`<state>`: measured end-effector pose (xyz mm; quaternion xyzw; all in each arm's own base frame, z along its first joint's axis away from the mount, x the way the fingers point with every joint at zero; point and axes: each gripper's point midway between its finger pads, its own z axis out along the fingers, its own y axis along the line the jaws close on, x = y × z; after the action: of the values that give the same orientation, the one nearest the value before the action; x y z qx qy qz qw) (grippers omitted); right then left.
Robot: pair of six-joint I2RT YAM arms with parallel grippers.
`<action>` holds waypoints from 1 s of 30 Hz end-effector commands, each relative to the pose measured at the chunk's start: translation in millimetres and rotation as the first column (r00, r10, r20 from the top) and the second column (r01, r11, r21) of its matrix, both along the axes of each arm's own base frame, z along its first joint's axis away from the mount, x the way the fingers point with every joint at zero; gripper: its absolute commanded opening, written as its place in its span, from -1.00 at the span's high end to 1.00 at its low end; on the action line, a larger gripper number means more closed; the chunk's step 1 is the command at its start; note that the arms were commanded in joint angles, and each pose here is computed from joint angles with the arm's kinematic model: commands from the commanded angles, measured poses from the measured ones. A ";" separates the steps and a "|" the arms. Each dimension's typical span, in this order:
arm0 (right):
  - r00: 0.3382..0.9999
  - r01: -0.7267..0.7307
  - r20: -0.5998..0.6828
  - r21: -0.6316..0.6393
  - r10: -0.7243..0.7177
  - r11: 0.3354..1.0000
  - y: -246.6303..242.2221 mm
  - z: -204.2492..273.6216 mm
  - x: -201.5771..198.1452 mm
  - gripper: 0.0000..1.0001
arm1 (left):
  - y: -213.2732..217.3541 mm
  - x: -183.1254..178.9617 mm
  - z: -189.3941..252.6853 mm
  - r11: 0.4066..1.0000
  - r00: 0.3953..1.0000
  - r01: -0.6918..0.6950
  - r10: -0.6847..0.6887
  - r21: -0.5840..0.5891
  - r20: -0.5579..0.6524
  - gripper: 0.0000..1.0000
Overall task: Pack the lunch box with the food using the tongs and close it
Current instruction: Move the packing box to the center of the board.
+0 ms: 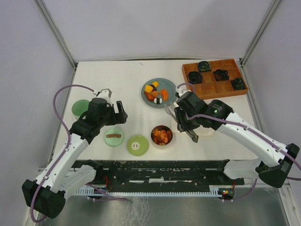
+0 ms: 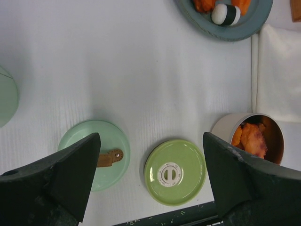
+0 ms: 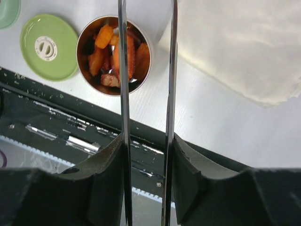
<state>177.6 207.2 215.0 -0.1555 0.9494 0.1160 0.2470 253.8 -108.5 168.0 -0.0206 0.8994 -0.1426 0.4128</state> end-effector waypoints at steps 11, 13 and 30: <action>0.986 0.103 0.127 0.058 -0.109 0.993 -3.2 13.2 24.8 0.06 | 53.9 50.8 77.0 0.953 0.953 -0.285 0.272 0.097 0.130 -1.00; 0.985 0.107 0.128 0.056 -0.113 0.993 -4.1 11.6 26.3 0.06 | 82.1 58.9 83.3 0.924 0.926 -0.369 0.355 0.100 0.129 -1.00; 0.997 0.069 0.030 0.136 -0.074 0.988 3.2 0.3 39.4 0.05 | 237.0 53.2 66.3 0.591 0.591 -0.807 0.807 0.001 0.007 -0.99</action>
<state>213.4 198.9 212.2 -0.0919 0.9471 0.1361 0.2756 303.5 119.6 236.8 -0.3871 0.8097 0.0770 0.4344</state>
